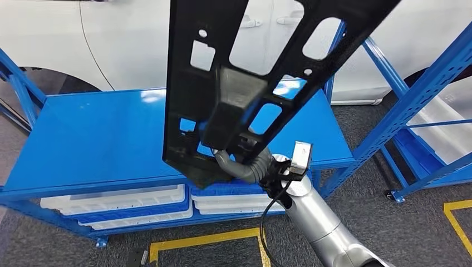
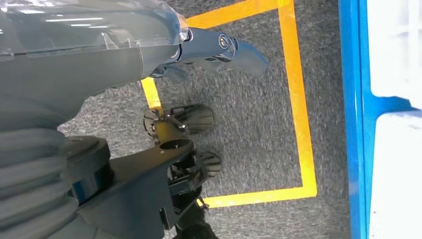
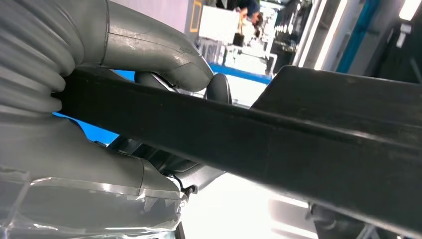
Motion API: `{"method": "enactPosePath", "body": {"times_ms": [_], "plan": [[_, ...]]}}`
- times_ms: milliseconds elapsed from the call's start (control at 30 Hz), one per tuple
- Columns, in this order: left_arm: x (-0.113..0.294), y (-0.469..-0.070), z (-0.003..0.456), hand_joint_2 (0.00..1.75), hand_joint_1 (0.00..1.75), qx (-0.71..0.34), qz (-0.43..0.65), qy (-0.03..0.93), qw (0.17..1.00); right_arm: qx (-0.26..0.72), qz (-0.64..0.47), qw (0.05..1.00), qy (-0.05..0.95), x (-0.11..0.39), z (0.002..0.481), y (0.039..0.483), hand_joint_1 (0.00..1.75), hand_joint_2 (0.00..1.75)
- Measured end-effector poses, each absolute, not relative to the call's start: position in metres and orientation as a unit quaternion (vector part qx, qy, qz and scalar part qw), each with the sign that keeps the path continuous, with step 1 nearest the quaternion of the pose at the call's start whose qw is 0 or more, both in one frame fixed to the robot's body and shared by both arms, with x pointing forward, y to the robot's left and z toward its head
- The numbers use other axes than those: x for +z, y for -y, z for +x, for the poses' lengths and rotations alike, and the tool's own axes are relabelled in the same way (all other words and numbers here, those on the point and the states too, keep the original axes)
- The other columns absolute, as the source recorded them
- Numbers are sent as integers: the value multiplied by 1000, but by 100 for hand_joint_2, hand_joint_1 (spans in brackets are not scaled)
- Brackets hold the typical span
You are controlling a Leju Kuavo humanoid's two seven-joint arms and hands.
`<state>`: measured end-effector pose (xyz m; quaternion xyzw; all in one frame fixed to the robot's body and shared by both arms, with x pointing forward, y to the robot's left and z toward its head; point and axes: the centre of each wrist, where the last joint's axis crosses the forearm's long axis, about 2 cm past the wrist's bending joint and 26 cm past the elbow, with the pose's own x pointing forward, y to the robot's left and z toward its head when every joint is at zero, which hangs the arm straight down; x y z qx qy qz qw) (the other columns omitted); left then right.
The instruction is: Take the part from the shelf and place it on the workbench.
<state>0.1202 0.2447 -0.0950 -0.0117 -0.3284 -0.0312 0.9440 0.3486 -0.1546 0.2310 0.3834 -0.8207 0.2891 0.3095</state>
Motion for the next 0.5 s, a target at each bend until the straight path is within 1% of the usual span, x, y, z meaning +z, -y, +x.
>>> {"method": "enactPosePath", "body": {"times_ms": [167,500], "plan": [[-95,-248,120,175,0,-20,0,310,950,296,393,321,809,215,333,161,175,175],[-95,-250,120,175,0,-5,3,310,951,304,398,312,807,218,328,162,175,175]]}}
